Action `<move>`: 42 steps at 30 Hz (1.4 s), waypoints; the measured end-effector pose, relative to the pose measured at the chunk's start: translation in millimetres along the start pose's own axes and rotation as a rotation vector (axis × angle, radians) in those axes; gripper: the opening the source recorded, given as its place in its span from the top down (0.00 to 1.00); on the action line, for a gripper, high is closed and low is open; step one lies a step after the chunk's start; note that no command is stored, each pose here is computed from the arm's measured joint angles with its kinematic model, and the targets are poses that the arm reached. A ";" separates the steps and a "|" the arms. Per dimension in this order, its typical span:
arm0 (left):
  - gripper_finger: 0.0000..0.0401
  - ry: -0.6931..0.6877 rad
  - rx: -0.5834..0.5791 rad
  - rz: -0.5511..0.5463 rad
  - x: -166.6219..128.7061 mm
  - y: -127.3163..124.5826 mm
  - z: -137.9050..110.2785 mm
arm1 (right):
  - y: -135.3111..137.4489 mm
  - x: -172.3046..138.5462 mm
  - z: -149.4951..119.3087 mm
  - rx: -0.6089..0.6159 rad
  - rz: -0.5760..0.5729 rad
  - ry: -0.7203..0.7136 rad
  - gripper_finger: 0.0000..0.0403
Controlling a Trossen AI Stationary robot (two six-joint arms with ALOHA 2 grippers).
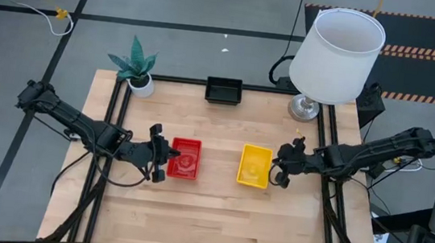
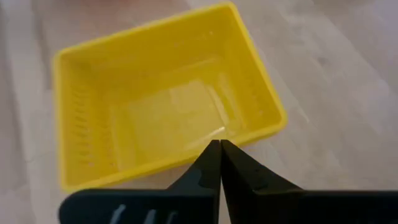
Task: Stack baskets by color
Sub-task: Stack the bottom yellow basket on the stacked top yellow baskets, then return to Home Position
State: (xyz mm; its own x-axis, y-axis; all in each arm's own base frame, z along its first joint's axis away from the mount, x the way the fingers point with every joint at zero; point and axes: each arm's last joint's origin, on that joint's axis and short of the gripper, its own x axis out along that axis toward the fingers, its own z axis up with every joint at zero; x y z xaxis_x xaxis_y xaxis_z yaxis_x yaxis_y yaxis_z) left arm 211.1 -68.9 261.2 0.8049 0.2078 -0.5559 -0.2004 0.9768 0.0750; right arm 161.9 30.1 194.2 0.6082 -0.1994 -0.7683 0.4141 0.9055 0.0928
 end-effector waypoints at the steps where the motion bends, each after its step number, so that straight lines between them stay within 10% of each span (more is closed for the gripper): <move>1: 0.94 0.000 0.000 0.000 0.0 0.0 0.0 | 0.1 3.4 -1.2 0.009 -0.016 0.008 1.00; 42: 0.94 -0.029 0.020 -0.009 -2.9 0.8 3.1 | -9.3 26.5 1.0 -0.102 -0.035 -0.076 1.00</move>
State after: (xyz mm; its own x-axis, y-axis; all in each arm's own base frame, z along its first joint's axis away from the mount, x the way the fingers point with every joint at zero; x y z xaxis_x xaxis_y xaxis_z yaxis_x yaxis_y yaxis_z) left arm 210.3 -68.6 265.5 0.8225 0.2004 -0.5322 -0.1826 0.9794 0.0866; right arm 174.9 16.0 173.6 0.6457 -0.2562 -0.7193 0.3676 0.9300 -0.0013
